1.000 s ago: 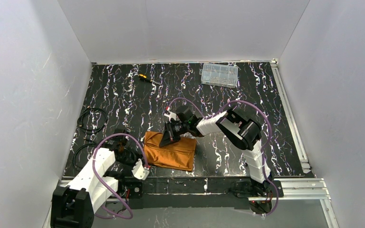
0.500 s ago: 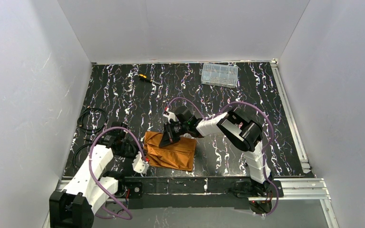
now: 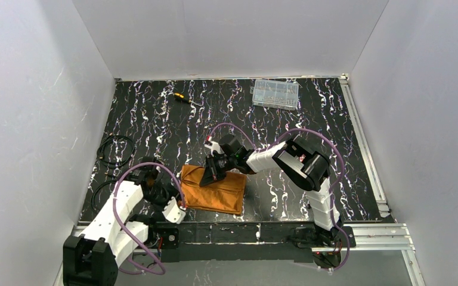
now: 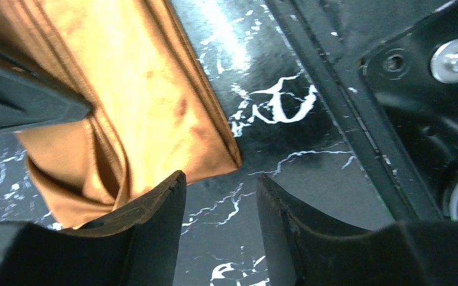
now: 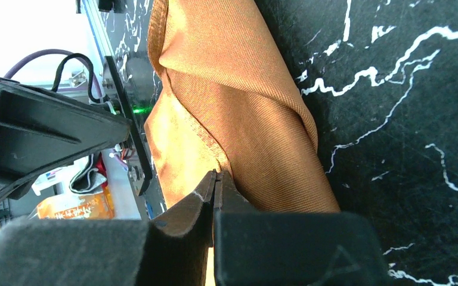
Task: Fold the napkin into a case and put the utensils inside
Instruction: Grasp the top corner of the smaller rectangle folded napkin from the folded napkin.
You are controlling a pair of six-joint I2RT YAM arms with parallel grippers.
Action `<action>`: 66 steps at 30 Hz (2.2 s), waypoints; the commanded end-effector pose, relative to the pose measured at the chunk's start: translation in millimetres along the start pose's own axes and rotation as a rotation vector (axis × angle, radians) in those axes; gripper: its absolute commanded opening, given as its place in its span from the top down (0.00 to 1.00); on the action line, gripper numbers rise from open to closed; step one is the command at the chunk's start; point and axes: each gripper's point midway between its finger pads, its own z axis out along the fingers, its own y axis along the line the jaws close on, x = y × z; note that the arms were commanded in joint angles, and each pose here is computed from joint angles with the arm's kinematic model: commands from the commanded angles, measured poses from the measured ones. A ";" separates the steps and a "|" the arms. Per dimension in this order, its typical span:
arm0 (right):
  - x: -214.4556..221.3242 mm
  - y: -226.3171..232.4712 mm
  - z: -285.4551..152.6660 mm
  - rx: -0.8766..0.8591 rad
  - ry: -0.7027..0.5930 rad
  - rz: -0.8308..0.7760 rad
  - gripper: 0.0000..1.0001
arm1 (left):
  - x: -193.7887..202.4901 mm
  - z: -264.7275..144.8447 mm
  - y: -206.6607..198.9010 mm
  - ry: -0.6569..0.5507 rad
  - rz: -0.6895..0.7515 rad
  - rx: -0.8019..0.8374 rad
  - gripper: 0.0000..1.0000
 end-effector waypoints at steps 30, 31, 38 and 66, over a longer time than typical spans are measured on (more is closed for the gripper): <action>27.2 -16.7 -12.8 0.043 0.018 0.014 0.93 | 2.2 42.7 -15.5 -0.126 0.430 0.128 0.78; 26.6 -17.1 -14.4 0.045 0.016 0.009 0.93 | 1.6 42.3 -13.3 -0.131 0.428 0.128 0.79; 26.5 -20.9 -18.1 0.068 0.020 -0.044 0.93 | -6.7 30.3 14.4 -0.145 0.409 0.130 1.00; 13.0 -16.7 -21.8 0.139 -0.038 -0.224 0.84 | -25.0 16.8 33.0 -0.170 0.270 0.155 0.92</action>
